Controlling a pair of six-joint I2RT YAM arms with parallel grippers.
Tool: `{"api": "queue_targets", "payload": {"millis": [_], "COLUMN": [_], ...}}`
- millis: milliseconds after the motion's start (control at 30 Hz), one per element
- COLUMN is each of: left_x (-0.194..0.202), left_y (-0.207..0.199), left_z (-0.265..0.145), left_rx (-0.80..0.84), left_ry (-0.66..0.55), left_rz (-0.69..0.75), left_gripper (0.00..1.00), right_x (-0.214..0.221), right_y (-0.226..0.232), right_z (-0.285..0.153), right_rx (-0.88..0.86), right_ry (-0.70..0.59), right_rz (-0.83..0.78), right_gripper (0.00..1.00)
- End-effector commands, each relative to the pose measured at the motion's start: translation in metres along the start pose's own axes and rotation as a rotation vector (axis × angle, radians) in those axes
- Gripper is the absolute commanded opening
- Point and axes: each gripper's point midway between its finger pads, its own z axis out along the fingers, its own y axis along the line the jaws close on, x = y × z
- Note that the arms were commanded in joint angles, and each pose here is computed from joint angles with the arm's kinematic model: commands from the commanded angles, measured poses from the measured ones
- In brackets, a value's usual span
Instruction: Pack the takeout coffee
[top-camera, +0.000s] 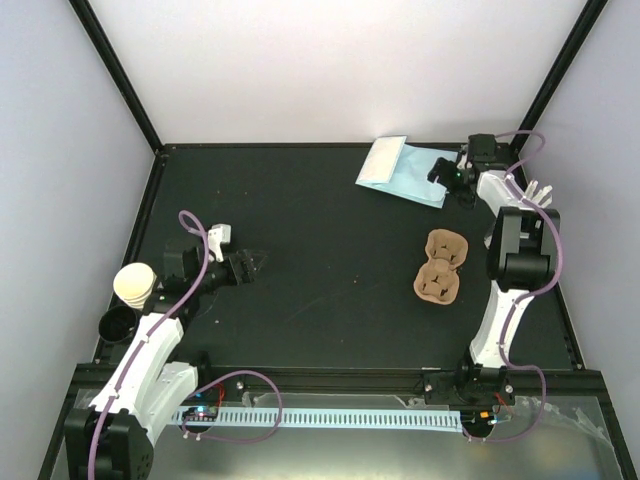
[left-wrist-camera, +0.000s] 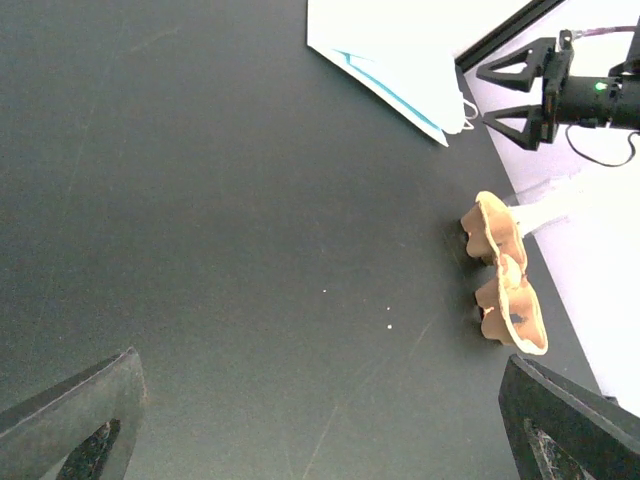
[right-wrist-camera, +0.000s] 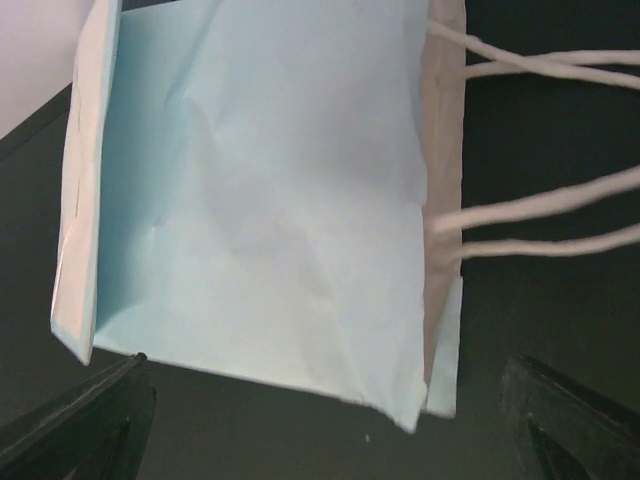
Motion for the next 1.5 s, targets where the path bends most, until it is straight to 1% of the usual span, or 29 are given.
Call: {"api": "queue_targets", "payload": {"millis": [0,167,300,500,567,667,700,800,1000,1067,1133,1267,1400,1467], "left_x": [-0.018,-0.022,-0.025,-0.024,-0.024,-0.023,-0.023,-0.023,-0.023,-0.022,-0.021,-0.021,-0.022,-0.023], "left_y": [-0.016,-0.02,-0.021,-0.019,-0.019,-0.018,-0.019,-0.019,-0.023,-0.024,-0.026,-0.033,-0.039,-0.049], "left_z": [-0.004,-0.003,-0.004,-0.002,-0.001,-0.001,-0.001,-0.002,-0.003,-0.003,-0.003,-0.003,-0.003,-0.003], "left_rx": [0.04,0.058,0.062,0.06,0.06,0.061,0.062,0.063,0.077,0.084,0.098,0.139,0.159,0.196], "left_ry": [-0.047,-0.059,-0.068,-0.065,-0.062,-0.057,-0.057,-0.06,-0.06,-0.057,-0.052,-0.039,-0.033,-0.026], "left_rz": [0.075,0.081,0.078,0.074,0.071,0.064,0.064,0.063,0.063,0.063,0.061,0.053,0.034,0.05], "left_gripper": [0.99,0.99,0.99,0.99,0.99,0.99,0.99,0.99,0.99,0.99,0.99,0.99,0.99,0.99], "right_x": [-0.018,-0.027,-0.03,-0.025,-0.022,-0.019,-0.019,-0.021,-0.03,-0.03,-0.027,-0.007,0.031,0.051], "right_y": [0.007,0.0,-0.006,-0.008,-0.004,0.004,0.008,0.017,0.042,0.055,0.07,0.104,0.133,0.148], "right_z": [0.013,0.028,0.041,0.055,0.057,0.056,0.054,0.045,0.01,-0.005,-0.023,-0.061,-0.096,-0.114], "right_rx": [-0.034,0.002,0.016,-0.017,-0.05,-0.095,-0.109,-0.152,-0.223,-0.254,-0.283,-0.359,-0.413,-0.443], "right_ry": [-0.009,-0.019,0.001,0.035,0.052,0.069,0.073,0.062,0.017,0.002,-0.012,-0.029,-0.03,-0.031], "right_rz": [-0.017,-0.014,-0.004,0.014,0.017,0.022,0.023,0.013,-0.057,-0.093,-0.129,-0.197,-0.25,-0.276], "right_gripper": [0.94,0.92,0.91,0.79,0.76,0.69,0.65,0.48,0.11,0.03,0.02,0.03,0.05,0.05]}}
